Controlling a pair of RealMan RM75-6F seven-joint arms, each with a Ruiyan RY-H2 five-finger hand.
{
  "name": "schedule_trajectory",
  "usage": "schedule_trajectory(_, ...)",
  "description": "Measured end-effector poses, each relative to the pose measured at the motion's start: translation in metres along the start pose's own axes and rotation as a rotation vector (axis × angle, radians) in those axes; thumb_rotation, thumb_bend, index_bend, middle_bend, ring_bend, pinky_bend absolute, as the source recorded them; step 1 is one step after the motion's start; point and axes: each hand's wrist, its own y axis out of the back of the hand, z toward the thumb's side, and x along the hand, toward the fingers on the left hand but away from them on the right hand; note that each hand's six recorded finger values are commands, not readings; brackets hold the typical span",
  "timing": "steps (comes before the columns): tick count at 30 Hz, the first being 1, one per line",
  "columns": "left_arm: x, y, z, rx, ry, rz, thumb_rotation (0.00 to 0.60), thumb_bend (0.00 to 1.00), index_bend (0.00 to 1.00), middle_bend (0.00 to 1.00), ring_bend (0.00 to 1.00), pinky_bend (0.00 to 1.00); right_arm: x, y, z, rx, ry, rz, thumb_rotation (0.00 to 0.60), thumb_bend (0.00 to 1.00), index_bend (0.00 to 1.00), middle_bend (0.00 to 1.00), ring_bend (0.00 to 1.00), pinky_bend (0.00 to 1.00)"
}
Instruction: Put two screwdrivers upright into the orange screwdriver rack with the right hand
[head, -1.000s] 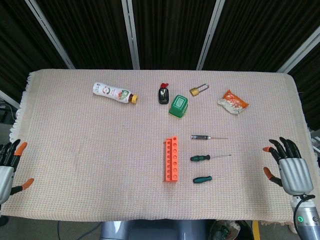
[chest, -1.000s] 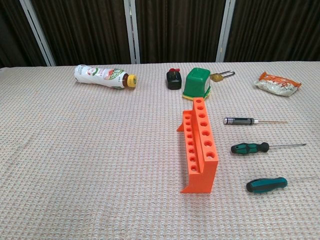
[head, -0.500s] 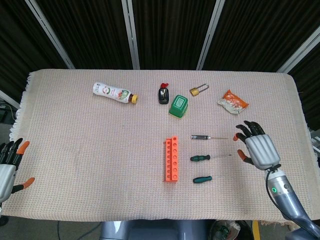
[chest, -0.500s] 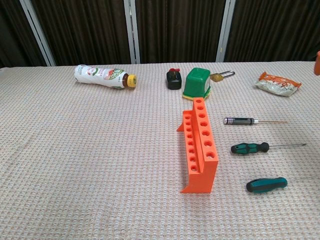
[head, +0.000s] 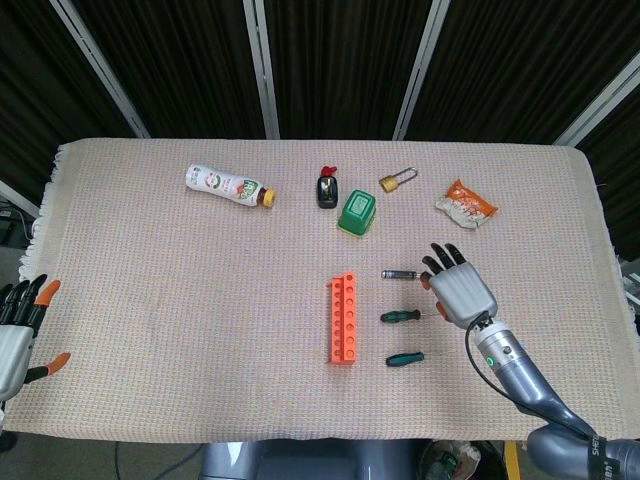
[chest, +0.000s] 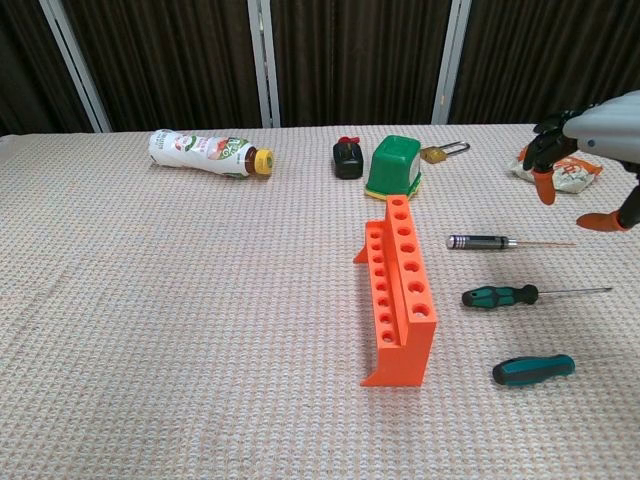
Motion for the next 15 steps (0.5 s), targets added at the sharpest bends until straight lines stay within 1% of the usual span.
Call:
schedule_trajectory(6, 0.002, 0.000, -0.002, -0.001, -0.001, 0.003, 0.600, 0.09, 0.06, 0.00, 0.00, 0.00, -0.003, -0.006, 0.018, 0.068, -0.008, 0.029, 0.600, 0.30, 0.45, 0.19, 0.00, 0.05)
schedule_trajectory(10, 0.005, 0.001, -0.003, 0.000, -0.004, 0.012, 0.600, 0.09, 0.06, 0.00, 0.00, 0.00, -0.006, -0.016, 0.037, 0.092, -0.005, 0.066, 0.600, 0.29, 0.45, 0.19, 0.00, 0.04)
schedule_trajectory(15, 0.006, 0.001, -0.005, 0.003, -0.001, 0.008, 0.600, 0.09, 0.06, 0.00, 0.00, 0.00, -0.011, -0.026, 0.056, 0.084, 0.001, 0.103, 0.600, 0.22, 0.45, 0.19, 0.00, 0.04)
